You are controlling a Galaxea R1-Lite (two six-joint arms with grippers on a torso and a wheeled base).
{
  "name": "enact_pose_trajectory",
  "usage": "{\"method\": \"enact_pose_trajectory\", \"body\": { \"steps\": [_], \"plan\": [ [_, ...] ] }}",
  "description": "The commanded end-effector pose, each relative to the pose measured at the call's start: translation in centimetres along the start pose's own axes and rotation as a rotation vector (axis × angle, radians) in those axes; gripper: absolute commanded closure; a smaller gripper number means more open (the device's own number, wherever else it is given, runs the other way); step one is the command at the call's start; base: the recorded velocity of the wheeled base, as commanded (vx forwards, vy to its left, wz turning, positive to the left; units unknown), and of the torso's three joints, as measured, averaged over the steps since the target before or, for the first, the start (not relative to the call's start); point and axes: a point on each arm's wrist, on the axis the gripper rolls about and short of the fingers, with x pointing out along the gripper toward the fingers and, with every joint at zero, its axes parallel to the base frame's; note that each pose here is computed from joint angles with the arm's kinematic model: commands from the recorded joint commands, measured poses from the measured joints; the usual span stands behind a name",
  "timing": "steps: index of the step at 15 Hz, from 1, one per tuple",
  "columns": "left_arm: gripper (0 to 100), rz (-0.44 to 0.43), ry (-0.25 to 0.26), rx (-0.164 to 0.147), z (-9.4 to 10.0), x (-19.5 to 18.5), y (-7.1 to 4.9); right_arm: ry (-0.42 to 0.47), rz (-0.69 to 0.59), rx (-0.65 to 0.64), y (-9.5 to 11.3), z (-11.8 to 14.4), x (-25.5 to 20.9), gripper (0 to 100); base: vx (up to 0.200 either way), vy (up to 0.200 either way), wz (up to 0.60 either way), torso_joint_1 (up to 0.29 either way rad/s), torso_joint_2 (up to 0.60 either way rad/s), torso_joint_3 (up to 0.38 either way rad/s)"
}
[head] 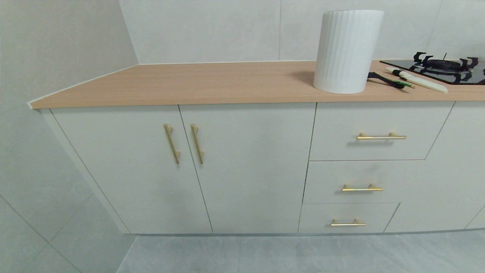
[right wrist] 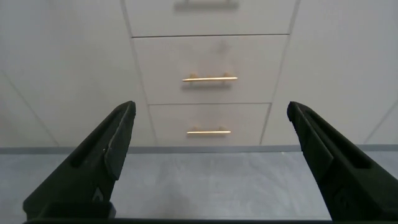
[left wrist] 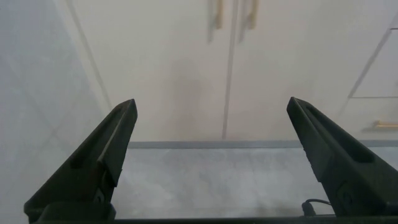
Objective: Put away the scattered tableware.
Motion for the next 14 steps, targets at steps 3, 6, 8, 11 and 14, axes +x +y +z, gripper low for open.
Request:
{"method": "enact_pose_trajectory", "body": {
  "steps": [3,6,8,11,14],
  "plan": [
    [0,0.0,0.001,0.0,0.0,0.01,0.0,0.002,0.0,0.0,0.0,0.0,0.01,0,0.0,-0.2,0.0,0.001,0.0,0.001],
    [0,0.0,0.001,0.001,0.0,0.01,0.0,0.002,0.0,0.0,0.0,0.0,0.01,0,0.0,-0.2,0.0,0.004,0.0,0.001],
    [0,0.0,0.001,0.001,0.0,0.01,0.0,0.002,0.0,0.0,0.0,0.0,0.01,0,0.0,0.0,0.0,0.0,0.0,0.0],
    [0,0.0,0.001,0.001,0.0,0.01,0.0,0.002,0.0,0.0,0.0,0.0,0.01,0,0.0,0.0,0.0,0.0,0.0,0.0],
    [0,0.0,0.001,0.001,0.0,0.01,0.0,0.002,0.0,0.0,0.0,0.0,0.01,0,0.0,0.0,0.0,0.0,0.0,0.0]
  ]
}}
